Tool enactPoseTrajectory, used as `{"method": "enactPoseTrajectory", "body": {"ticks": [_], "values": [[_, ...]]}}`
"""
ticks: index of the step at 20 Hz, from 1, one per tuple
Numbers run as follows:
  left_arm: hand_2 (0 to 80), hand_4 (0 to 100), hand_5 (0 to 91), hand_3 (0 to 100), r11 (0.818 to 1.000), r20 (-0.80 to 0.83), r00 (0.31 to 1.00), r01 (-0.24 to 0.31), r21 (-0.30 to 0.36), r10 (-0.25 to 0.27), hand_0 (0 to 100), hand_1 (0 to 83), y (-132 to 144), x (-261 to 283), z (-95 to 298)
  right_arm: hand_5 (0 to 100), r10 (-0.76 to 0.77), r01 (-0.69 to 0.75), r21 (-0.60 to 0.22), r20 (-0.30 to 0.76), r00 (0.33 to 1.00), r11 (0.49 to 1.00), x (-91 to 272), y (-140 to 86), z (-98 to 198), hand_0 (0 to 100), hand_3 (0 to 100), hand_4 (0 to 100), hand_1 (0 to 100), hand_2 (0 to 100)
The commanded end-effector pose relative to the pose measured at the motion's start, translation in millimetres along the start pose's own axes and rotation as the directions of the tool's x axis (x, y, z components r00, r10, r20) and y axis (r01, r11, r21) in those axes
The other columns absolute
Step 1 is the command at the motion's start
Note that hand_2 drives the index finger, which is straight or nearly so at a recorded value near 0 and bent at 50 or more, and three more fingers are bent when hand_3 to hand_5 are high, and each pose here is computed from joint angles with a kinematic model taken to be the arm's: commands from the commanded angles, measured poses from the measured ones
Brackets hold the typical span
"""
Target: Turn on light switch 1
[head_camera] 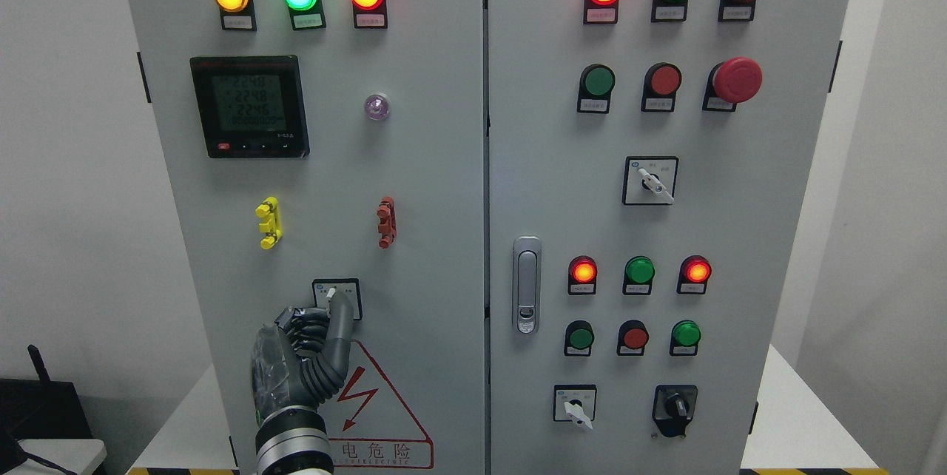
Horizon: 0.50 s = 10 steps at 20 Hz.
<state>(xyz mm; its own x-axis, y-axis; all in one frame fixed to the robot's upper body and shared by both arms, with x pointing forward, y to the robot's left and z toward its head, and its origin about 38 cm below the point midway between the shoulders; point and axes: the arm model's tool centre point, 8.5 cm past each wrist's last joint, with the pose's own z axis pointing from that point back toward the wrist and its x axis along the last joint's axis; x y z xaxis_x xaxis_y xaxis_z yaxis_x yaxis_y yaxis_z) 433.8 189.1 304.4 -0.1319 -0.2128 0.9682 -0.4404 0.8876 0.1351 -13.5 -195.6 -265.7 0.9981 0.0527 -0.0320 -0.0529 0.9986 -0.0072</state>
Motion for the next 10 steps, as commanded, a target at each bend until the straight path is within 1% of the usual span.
{"method": "enactPoseTrajectory", "body": {"ticks": [1, 10], "values": [[55.5, 77, 70.1, 76, 1.0, -0.001, 1.0, 0.001, -0.002, -0.001, 40, 36.4, -0.4, -0.1, 0.2, 0, -0.018, 0.018, 0.001, 0.0, 1.0, 1.0, 0.0, 0.2, 0.0, 12, 0, 0, 39, 0], [55.7, 78, 70.9, 77, 1.0, -0.001, 1.0, 0.001, -0.002, -0.001, 42, 36.4, -0.5, 0.4, 0.0, 0, -0.018, 0.018, 0.001, 0.0, 1.0, 1.0, 0.0, 0.2, 0.0, 12, 0, 0, 39, 0]]}}
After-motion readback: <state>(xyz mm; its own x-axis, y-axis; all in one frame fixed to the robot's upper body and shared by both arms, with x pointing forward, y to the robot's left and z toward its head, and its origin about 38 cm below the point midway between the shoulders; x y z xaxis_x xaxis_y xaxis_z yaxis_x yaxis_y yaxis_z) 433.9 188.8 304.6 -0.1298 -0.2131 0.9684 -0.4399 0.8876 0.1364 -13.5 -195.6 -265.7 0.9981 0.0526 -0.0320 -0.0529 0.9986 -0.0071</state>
